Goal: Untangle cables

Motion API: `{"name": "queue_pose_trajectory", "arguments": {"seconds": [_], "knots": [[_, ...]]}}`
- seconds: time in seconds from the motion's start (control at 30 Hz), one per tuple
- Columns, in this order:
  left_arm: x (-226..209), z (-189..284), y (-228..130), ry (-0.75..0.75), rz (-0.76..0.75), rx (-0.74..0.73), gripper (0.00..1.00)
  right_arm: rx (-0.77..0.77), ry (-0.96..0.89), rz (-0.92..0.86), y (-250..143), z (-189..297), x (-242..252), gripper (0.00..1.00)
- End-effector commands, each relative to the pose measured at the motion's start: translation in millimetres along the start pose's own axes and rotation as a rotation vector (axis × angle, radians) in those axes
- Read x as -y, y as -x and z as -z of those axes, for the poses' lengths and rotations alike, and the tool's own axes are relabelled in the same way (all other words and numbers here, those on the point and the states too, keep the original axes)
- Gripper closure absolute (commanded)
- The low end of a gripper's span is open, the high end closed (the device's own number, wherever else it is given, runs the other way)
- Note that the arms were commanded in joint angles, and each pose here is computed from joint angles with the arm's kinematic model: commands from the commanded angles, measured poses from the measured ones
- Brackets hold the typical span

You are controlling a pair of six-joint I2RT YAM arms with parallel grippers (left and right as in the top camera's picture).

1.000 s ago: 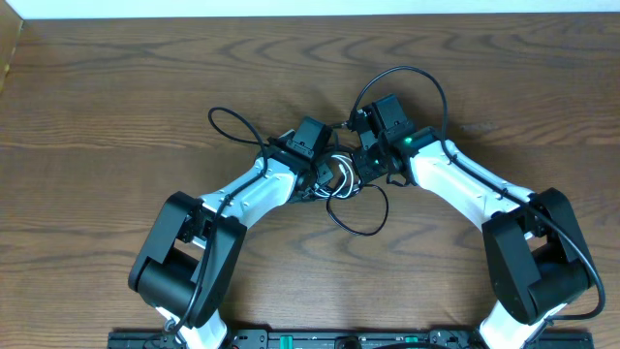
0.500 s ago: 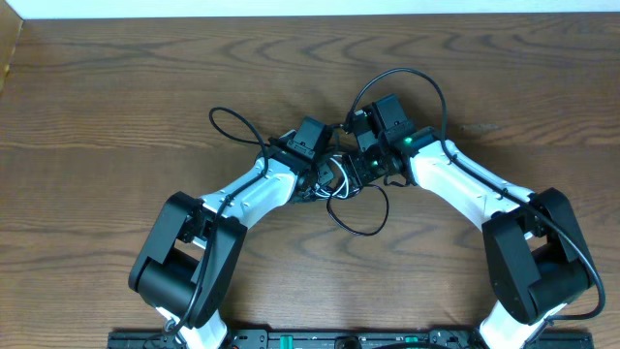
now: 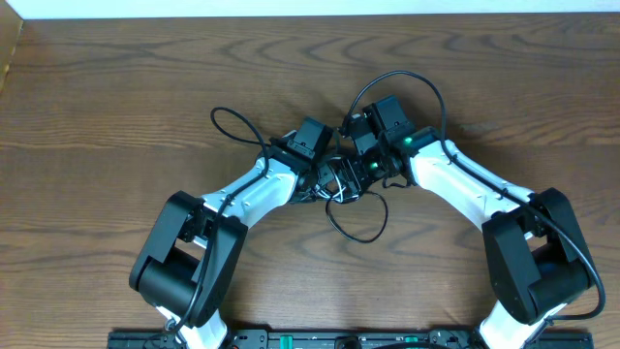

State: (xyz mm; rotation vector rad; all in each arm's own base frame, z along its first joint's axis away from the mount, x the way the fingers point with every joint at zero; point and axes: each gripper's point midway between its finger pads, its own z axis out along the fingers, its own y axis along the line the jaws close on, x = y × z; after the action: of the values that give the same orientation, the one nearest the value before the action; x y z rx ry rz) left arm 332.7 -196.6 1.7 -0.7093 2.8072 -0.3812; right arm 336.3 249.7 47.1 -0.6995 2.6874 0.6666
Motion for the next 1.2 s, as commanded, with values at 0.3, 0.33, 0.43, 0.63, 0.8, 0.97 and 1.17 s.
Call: {"name": "queue_pose_trajectory", "arguments": {"seconds": [0.3, 0.33, 0.43, 0.63, 0.8, 0.97, 1.17], "knots": [[4.0, 8.4, 0.2, -0.055, -0.051, -0.049, 0.89, 0.043, 0.017, 0.059, 9.2, 22.7, -7.6, 0.29], [7.4, 13.8, 2.8, -0.083, -0.06, -0.056, 0.86, 0.041, 0.011, 0.06, 8.8, 21.7, -6.7, 0.28], [12.1, 35.7, 14.2, -0.159, -0.032, -0.071, 0.75, 0.026, 0.014, 0.066, 5.9, 15.1, -9.3, 0.27], [-2.6, 50.8, 9.0, -0.14, 0.021, -0.13, 0.66, 0.016, -0.019, 0.065, 4.3, 8.9, -2.9, 0.31], [-21.7, 42.2, -8.7, -0.05, 0.078, -0.201, 0.66, 0.011, -0.022, 0.06, 3.5, 2.6, 0.2, 0.44], [-26.1, 27.7, -21.3, -0.002, 0.117, -0.24, 0.76, 0.007, -0.064, 0.058, 2.8, 0.6, 8.2, 0.55], [-30.9, 13.5, -28.3, 0.036, 0.155, -0.264, 0.76, 0.007, -0.064, 0.058, 2.9, 0.3, 8.4, 0.57]]}}
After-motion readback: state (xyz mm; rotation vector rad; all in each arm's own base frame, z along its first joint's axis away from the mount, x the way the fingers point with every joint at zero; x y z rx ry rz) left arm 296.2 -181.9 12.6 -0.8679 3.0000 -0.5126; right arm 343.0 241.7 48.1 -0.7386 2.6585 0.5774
